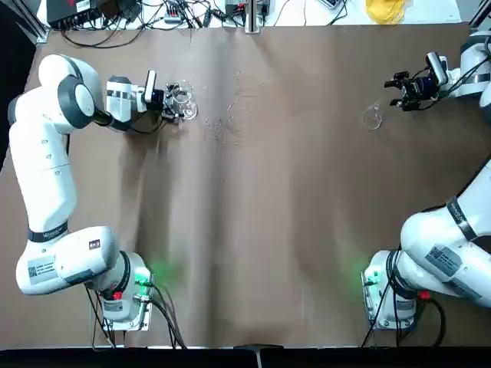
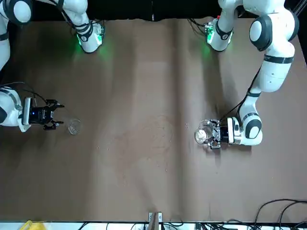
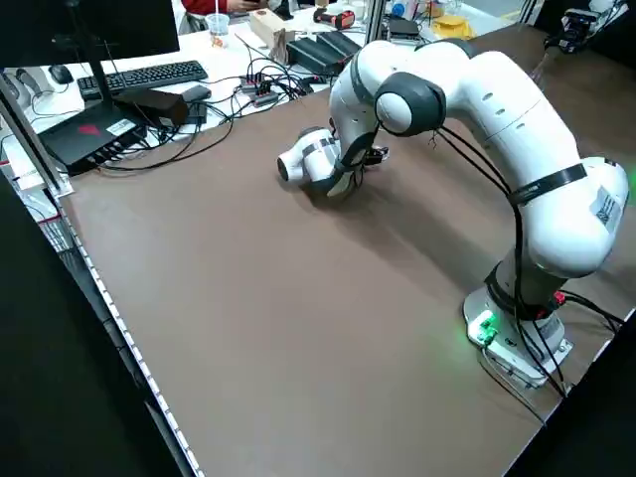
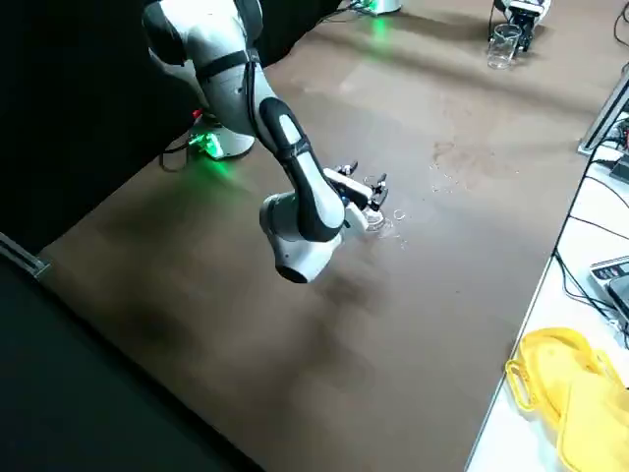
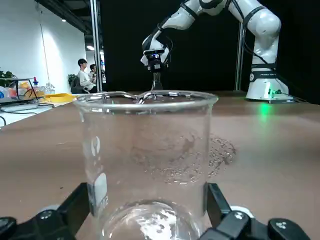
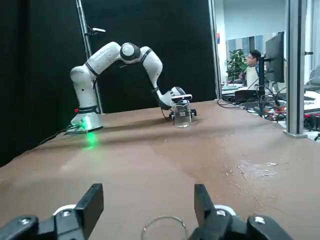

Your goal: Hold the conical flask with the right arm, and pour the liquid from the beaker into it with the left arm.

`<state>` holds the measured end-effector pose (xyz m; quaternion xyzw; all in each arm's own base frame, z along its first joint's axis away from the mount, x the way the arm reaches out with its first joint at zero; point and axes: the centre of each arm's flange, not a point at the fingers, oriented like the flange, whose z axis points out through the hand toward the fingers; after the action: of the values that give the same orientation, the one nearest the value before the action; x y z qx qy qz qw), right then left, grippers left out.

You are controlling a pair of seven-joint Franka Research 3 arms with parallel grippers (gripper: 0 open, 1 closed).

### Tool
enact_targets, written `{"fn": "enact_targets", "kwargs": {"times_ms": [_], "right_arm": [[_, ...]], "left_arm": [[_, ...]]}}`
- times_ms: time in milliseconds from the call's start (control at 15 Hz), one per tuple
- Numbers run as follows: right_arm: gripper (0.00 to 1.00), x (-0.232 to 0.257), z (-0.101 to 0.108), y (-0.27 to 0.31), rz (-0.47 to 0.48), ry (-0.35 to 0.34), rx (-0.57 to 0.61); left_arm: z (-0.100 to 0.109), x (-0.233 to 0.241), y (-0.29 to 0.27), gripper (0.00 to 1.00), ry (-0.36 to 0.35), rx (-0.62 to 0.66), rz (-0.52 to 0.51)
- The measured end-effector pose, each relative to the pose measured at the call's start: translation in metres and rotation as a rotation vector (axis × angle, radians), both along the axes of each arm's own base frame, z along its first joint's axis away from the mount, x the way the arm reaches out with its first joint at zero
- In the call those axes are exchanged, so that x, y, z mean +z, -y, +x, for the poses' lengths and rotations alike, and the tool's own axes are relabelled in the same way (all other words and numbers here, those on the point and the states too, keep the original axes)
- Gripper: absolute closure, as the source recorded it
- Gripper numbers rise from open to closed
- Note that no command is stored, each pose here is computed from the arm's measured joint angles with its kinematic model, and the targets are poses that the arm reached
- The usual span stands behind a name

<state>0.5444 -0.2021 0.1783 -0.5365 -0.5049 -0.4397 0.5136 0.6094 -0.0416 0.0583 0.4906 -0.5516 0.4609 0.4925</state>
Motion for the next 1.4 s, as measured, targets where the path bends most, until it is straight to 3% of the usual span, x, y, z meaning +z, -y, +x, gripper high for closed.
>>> {"fn": "enact_targets", "kwargs": {"times_ms": [600, 933, 1067, 1200, 1267, 1400], "right_arm": [[0.19, -0.035, -0.005, -0.006, 0.027, 0.022, -0.005], [0.26, -0.041, -0.004, -0.007, 0.012, 0.046, -0.011], [0.41, -0.043, -0.004, -0.008, 0.012, 0.045, -0.011], [0.45, -0.044, -0.004, -0.008, 0.011, 0.044, -0.012], [0.53, -0.044, -0.004, -0.008, 0.011, 0.044, -0.013], [0.56, -0.043, -0.003, -0.007, 0.007, 0.046, -0.014]], "left_arm": [[-0.001, -0.005, 0.01, 0.01, -0.002, 0.01, -0.021], [-0.001, -0.006, 0.015, 0.04, -0.005, 0.012, -0.027], [-0.001, -0.006, 0.015, 0.04, -0.006, 0.012, -0.027], [-0.001, -0.006, 0.015, 0.04, -0.006, 0.012, -0.027], [-0.001, -0.006, 0.015, 0.04, -0.005, 0.012, -0.027], [-0.001, -0.006, 0.015, 0.04, -0.005, 0.012, -0.027]]}}
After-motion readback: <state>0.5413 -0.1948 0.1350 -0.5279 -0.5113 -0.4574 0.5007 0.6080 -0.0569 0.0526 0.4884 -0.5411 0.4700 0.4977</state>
